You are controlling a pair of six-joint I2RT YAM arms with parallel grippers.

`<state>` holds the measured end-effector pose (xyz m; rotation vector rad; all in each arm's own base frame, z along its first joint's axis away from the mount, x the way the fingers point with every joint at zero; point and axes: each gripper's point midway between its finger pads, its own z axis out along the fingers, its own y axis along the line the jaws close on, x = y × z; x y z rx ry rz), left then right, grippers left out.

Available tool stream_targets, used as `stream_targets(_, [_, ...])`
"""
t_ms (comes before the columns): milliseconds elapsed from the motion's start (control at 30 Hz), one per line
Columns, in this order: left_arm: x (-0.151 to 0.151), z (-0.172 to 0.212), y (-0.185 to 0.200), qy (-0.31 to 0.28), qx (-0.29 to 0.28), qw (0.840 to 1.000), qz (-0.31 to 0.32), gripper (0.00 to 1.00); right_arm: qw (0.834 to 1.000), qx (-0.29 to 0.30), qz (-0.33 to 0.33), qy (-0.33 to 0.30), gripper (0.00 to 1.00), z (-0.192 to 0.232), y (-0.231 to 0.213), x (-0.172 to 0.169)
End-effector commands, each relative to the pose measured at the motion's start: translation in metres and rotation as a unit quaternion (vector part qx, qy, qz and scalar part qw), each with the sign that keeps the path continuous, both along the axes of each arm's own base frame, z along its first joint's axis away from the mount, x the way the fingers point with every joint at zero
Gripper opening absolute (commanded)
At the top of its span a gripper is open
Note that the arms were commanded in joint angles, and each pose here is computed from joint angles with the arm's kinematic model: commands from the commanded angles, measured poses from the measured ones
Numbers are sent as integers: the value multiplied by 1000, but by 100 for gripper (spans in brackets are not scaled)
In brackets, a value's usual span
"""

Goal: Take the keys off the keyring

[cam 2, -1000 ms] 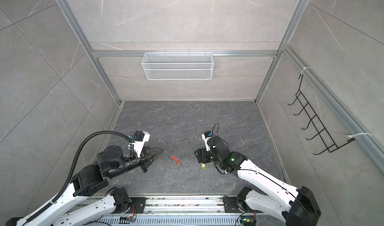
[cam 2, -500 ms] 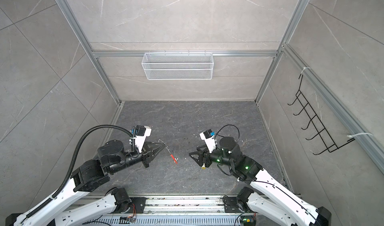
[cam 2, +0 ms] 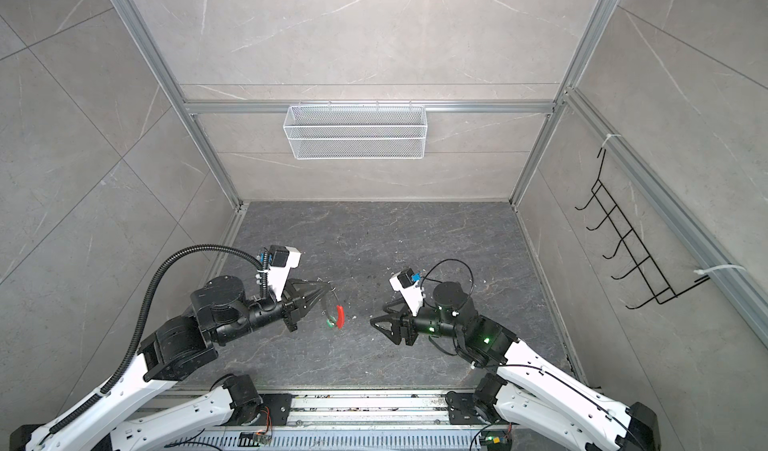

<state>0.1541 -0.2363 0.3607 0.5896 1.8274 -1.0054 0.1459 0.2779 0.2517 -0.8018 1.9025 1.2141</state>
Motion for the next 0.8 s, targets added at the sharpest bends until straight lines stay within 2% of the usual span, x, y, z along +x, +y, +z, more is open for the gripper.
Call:
stream_targets(0, [4,23,1,-11,-36,999,13,0,998,30,22,-57,67,32,8,-12])
stream_targets(333, [7,15,-7,4,-35,999,9,0,996,9,25,-88,67,45,45,-10])
stream_targets(533, [7,11,-11,11,-33,999,2,0,997,-18,-1,-81,66,41,60,7])
stream_targets(633, [7,9,-12,13,-32,999,0,0,997,-21,-12,-78,60,39,63,13])
stream_targets(700, [7,7,-12,15,-31,999,1,0,997,-22,-17,-75,51,38,65,15])
stream_targets(767, [7,7,-12,14,-31,999,1,0,997,-22,-18,-67,37,37,66,16])
